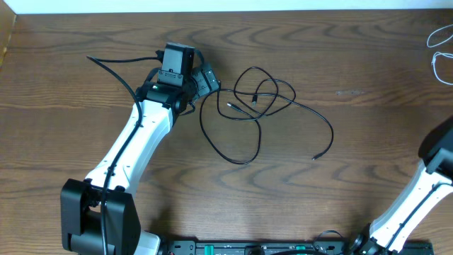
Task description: Untangle cables
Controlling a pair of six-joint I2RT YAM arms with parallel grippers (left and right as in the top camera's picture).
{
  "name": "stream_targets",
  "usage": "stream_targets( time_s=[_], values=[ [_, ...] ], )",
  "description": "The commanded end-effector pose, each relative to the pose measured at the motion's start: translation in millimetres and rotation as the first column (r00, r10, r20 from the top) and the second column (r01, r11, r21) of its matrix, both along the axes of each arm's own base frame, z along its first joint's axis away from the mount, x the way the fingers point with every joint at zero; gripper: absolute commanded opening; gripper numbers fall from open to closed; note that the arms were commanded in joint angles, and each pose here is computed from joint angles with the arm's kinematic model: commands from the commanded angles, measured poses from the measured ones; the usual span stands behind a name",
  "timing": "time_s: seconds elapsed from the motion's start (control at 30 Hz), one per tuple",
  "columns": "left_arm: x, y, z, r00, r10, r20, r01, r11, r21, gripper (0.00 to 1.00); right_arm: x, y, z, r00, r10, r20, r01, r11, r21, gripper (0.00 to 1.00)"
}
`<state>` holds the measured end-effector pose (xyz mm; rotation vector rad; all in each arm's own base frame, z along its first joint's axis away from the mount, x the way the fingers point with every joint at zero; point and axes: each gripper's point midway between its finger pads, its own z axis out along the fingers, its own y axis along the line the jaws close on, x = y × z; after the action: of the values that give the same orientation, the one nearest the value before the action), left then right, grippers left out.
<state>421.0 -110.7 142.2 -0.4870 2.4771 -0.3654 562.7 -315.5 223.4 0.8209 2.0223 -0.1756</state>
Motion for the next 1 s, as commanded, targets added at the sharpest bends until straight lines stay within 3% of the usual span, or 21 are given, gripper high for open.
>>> stream_targets(
  time_s=[0.0, 0.07, 0.17, 0.37, 0.57, 0.7, 0.83, 0.97],
  values=[
    [0.2, 3.9, -7.0, 1.0, 0.009, -0.014, -0.009, 1.0, 0.017, 0.98, 3.9, 67.0, 39.8, 0.972, 0.224, 0.076, -0.231, 0.966, 0.115, 0.99],
    [0.1, 3.8, -7.1, 1.0, 0.009, -0.015, -0.009, 1.0, 0.016, 0.98, 3.9, 125.2, 48.5, 0.891, 0.437, 0.126, -0.454, 0.867, 0.205, 0.98],
    [0.1, 3.8, -7.0, 1.0, 0.009, -0.014, -0.009, 1.0, 0.016, 0.98, -5.8, 198.6, 46.4, 0.756, 0.633, 0.166, -0.649, 0.693, 0.315, 0.98],
    [0.1, 3.8, -7.1, 1.0, 0.009, -0.015, -0.009, 1.0, 0.016, 0.98, -36.6, 298.0, -7.0, 0.667, 0.745, -0.013, -0.625, 0.569, 0.535, 0.99],
    [0.1, 3.8, -7.1, 1.0, 0.009, -0.015, -0.009, 1.0, 0.016, 0.98, -63.3, 379.2, -52.8, 0.543, 0.811, -0.219, -0.604, 0.558, 0.568, 0.99],
    [0.1, 3.8, -7.0, 1.0, 0.009, -0.014, -0.009, 1.0, 0.016, 0.98, -84.2, 423.3, -87.7, 0.482, 0.803, -0.35, -0.572, 0.592, 0.568, 0.92],
    [0.1, 3.8, -7.0, 1.0, 0.009, -0.014, -0.009, 1.0, 0.016, 0.98, -102.2, 461.7, -118.2, 0.435, 0.816, -0.381, -0.551, 0.576, 0.604, 0.81],
    [0.1, 3.8, -7.0, 1.0, 0.009, -0.014, -0.009, 1.0, 0.016, 0.98, -115.3, 484.0, -146.2, 0.454, 0.789, -0.415, -0.487, 0.609, 0.626, 0.7]
  ],
)
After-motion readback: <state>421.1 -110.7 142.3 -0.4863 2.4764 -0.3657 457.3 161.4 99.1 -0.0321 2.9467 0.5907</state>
